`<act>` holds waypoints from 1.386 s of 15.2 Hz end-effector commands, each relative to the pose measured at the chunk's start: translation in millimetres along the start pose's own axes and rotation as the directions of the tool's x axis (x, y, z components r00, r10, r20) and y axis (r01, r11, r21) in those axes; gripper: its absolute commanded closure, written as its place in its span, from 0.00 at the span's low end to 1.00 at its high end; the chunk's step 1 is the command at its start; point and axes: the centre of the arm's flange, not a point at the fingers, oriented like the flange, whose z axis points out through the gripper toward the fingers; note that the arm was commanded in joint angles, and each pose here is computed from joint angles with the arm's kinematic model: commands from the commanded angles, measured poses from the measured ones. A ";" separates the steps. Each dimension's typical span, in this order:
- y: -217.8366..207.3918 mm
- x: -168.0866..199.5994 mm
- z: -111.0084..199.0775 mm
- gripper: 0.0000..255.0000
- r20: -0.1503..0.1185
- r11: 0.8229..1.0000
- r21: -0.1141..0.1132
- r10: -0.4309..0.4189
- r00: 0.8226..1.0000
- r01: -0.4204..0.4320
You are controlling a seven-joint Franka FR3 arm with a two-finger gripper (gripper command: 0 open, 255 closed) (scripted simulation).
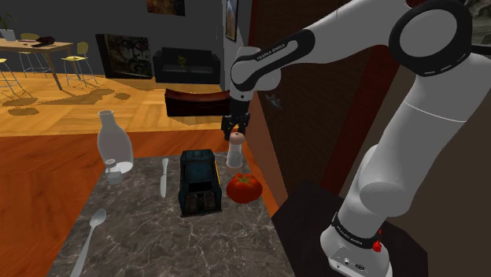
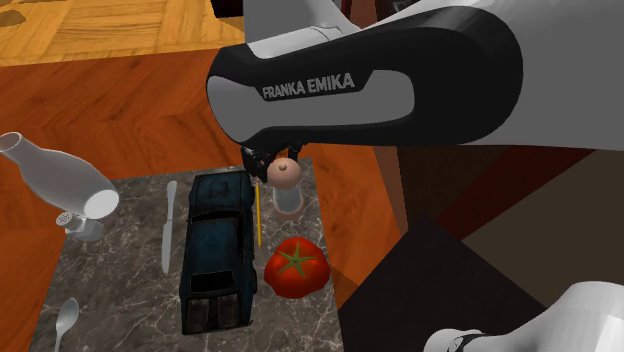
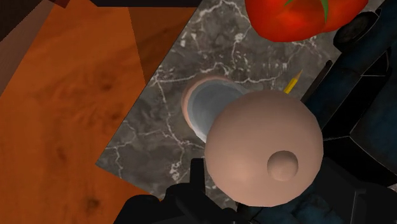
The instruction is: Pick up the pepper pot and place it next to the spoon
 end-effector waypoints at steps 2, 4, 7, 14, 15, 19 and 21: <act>0.0 -0.1 0.4 1.00 0.001 1.000 0.000 0.000 1.000 0.000; 0.0 0.0 0.4 1.00 0.001 1.000 0.000 0.000 1.000 0.000; -1.4 -0.2 -9.9 1.00 0.001 1.000 0.000 0.000 1.000 0.000; -6.8 0.0 -46.5 1.00 0.001 1.000 0.000 0.000 1.000 0.000; -7.6 0.1 -51.7 1.00 0.001 1.000 0.000 0.000 1.000 0.000; -10.7 0.2 -72.6 1.00 0.001 1.000 0.000 0.000 1.000 0.000; -12.2 0.3 -83.0 1.00 0.001 1.000 0.000 0.000 1.000 0.000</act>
